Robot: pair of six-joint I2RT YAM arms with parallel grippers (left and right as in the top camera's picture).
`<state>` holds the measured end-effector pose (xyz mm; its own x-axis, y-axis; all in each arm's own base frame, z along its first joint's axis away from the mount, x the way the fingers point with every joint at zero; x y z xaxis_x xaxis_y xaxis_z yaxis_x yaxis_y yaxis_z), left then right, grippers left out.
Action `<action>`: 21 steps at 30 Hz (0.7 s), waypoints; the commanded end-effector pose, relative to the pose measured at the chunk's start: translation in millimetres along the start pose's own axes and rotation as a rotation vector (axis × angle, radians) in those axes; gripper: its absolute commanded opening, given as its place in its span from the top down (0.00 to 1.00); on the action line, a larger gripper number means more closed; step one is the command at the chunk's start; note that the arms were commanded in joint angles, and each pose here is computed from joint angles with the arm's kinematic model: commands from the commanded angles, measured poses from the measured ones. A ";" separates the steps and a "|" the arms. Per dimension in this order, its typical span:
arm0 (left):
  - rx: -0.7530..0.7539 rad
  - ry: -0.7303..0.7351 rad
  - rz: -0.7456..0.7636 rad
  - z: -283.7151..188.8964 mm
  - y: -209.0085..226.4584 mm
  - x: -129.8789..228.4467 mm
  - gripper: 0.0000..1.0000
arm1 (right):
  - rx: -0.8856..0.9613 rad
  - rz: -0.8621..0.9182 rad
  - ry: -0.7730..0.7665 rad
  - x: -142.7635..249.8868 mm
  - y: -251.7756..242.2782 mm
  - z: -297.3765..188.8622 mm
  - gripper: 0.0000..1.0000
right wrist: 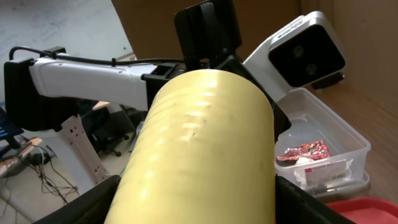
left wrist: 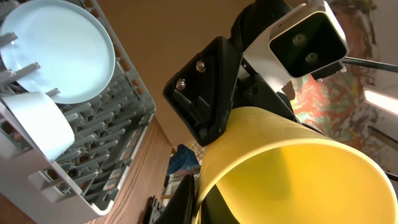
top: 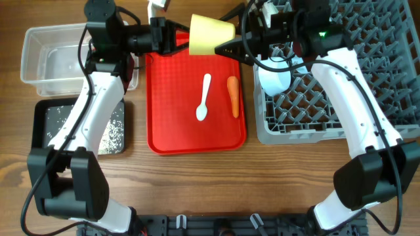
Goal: Sort waste into correct bins and load items into the dishwasher rack
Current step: 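Grasp the yellow cup with the right gripper and release the left gripper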
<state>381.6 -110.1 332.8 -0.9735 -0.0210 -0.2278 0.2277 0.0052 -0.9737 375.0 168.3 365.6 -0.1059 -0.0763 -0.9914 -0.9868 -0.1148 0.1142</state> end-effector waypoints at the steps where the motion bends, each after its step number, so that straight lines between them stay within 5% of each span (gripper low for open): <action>1: 0.003 -0.013 0.011 4.8 -13.2 0.9 0.96 | -0.055 -0.006 -0.008 1.7 2.7 10.0 0.26; 12: 0.004 -0.009 0.012 4.8 -13.2 1.1 0.96 | -0.053 -0.001 -0.008 1.9 2.4 8.9 0.43; 17: 0.006 0.003 0.011 4.8 -13.3 2.0 0.66 | -0.045 0.000 -0.008 2.1 1.4 5.8 0.44; 21: 0.008 0.012 0.015 4.8 -13.5 2.7 0.56 | -0.018 0.003 -0.012 2.4 -2.0 -5.3 0.45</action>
<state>381.0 -114.1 332.9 -0.9792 -0.0189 -0.2021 0.2020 0.0041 -0.9794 373.0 172.1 365.0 -0.1125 -0.0786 -0.9905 -0.9845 -0.1265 0.1218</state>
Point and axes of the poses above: each gripper's point midway between its finger pads, its own z axis out along the fingers, its own y axis along the line the jaws close on, x = y × z, the point moved 10 cm from there along -z, back along the fingers, and after that the axes turned 12 degrees about -z, right-handed, at the moved point
